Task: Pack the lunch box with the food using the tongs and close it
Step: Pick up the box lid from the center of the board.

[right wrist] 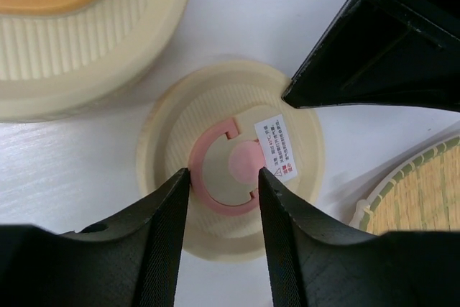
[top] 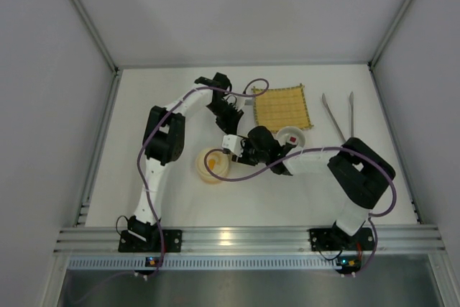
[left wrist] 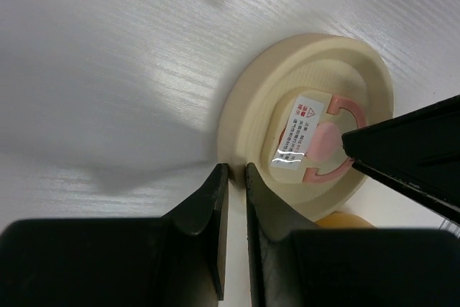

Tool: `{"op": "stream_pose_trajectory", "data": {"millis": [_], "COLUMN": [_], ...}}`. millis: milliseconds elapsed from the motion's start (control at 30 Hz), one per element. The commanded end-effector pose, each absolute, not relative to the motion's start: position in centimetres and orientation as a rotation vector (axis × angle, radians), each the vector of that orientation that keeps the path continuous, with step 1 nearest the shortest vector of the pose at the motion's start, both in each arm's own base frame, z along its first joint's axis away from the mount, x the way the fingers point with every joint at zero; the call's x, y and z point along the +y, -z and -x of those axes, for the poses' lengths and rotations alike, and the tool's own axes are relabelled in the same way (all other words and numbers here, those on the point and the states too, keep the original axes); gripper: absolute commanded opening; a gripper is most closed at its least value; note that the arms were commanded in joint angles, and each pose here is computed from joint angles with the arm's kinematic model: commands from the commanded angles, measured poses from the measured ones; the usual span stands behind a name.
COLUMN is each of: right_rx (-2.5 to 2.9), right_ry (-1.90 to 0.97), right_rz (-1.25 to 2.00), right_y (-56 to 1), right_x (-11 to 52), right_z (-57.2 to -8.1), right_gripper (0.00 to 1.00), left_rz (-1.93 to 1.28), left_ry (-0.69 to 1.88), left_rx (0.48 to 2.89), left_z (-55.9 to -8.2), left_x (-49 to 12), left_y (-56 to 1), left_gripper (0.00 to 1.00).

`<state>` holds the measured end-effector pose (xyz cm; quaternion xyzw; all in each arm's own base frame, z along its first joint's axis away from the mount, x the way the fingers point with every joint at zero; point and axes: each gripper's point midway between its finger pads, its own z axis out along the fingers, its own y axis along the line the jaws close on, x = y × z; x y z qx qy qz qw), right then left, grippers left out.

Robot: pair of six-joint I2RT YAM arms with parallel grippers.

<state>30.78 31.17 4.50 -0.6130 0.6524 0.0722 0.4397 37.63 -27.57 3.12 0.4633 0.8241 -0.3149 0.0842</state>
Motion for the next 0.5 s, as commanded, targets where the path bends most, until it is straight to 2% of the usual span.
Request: {"op": "stream_pose_trajectory", "data": {"millis": [0,467], "right_rx": [1.422,1.368], "right_ry": [-0.05,-0.01], "right_rz": [1.282,1.193], "right_y": [-12.7,-16.0], "right_x": [32.1,31.8], "right_z": [-34.9,-35.8], "right_gripper": [0.41,0.39], "left_rz": [-1.482,-1.526], "left_ry": [0.995,0.959], "left_rx": [2.505,2.487], "left_z": [-34.2,-33.7], "left_x": [-27.8,-27.5], "left_y": [-2.1,-2.1], "left_gripper": [0.02,0.01]}}
